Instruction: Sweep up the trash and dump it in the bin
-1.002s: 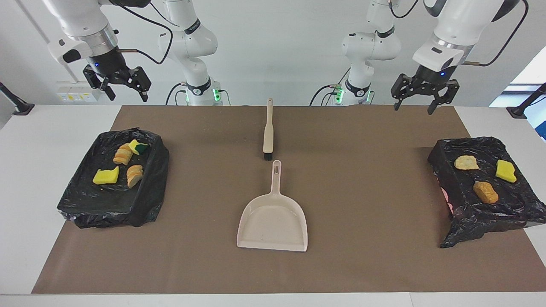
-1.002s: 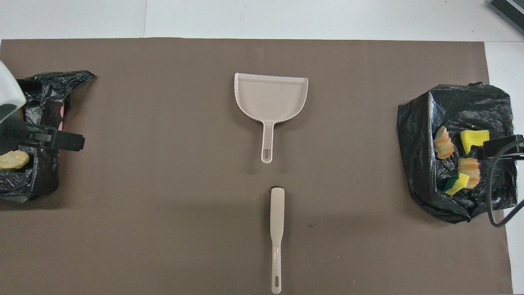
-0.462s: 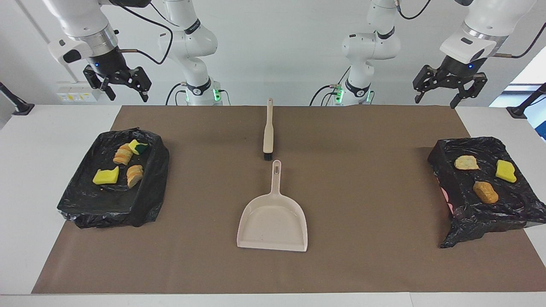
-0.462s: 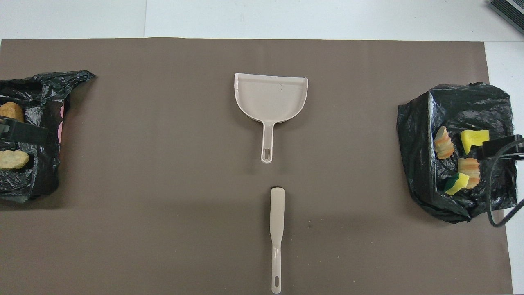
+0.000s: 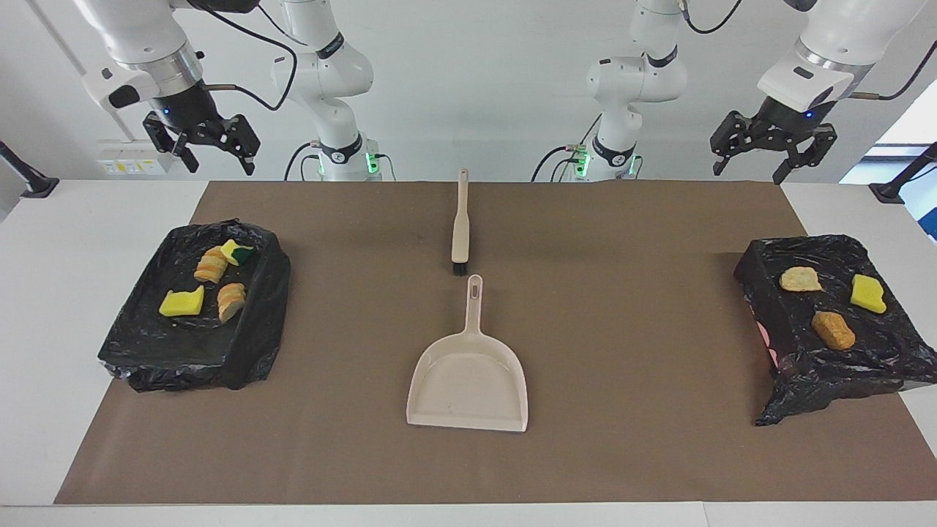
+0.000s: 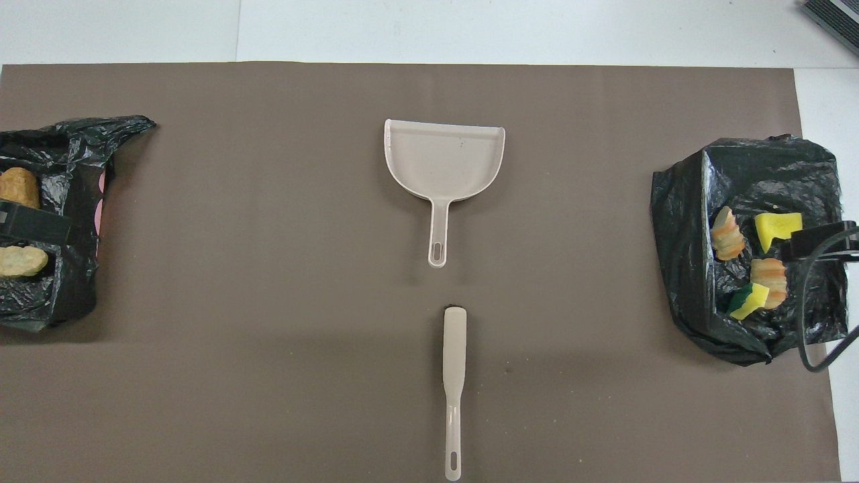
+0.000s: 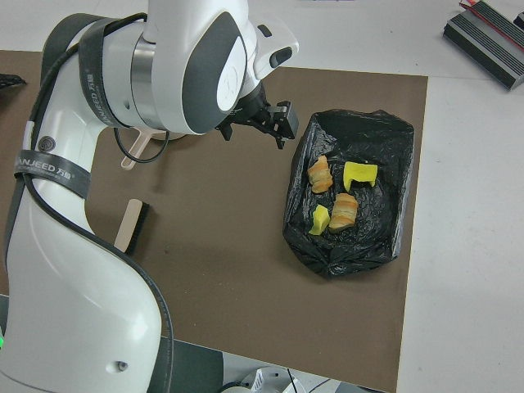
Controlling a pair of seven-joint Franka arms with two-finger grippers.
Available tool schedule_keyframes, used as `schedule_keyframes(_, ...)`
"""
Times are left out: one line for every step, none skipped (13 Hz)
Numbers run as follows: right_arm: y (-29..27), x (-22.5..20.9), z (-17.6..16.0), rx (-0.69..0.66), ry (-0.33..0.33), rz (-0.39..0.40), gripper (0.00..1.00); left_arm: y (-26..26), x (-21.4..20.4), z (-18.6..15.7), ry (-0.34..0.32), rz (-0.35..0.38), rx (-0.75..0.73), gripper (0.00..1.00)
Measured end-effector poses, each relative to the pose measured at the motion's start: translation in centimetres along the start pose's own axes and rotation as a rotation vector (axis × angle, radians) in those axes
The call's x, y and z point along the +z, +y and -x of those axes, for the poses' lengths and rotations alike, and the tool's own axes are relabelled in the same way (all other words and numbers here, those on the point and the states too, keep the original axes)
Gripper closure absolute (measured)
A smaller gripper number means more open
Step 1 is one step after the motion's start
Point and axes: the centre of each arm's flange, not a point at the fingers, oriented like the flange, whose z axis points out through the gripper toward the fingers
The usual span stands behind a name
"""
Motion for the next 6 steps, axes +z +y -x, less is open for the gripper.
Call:
schedule_keyframes(0.00, 0.02, 0.00, 0.000, 0.000, 0.000, 0.00, -0.31, 0.00, 0.10, -0.001, 0.000, -0.006, 0.00)
schedule_keyframes(0.00, 0.04, 0.00, 0.000, -0.001, 0.000, 0.00, -0.44, 0.02, 0.17, -0.002, 0.000, -0.009, 0.00)
schedule_keyframes(0.00, 0.05, 0.00, 0.000, -0.001, 0.000, 0.00, -0.45, 0.05, 0.24, -0.003, 0.001, -0.009, 0.00)
schedule_keyframes(0.00, 0.06, 0.00, 0.000, -0.001, 0.000, 0.00, -0.44, 0.12, 0.30, -0.005, 0.001, -0.009, 0.00)
schedule_keyframes(0.00, 0.08, 0.00, 0.002, -0.002, 0.000, 0.00, -0.43, 0.21, 0.37, -0.008, 0.002, -0.009, 0.00)
schedule_keyframes(0.00, 0.09, 0.00, 0.003, -0.002, 0.000, 0.00, -0.43, 0.24, 0.44, -0.010, 0.002, -0.009, 0.00)
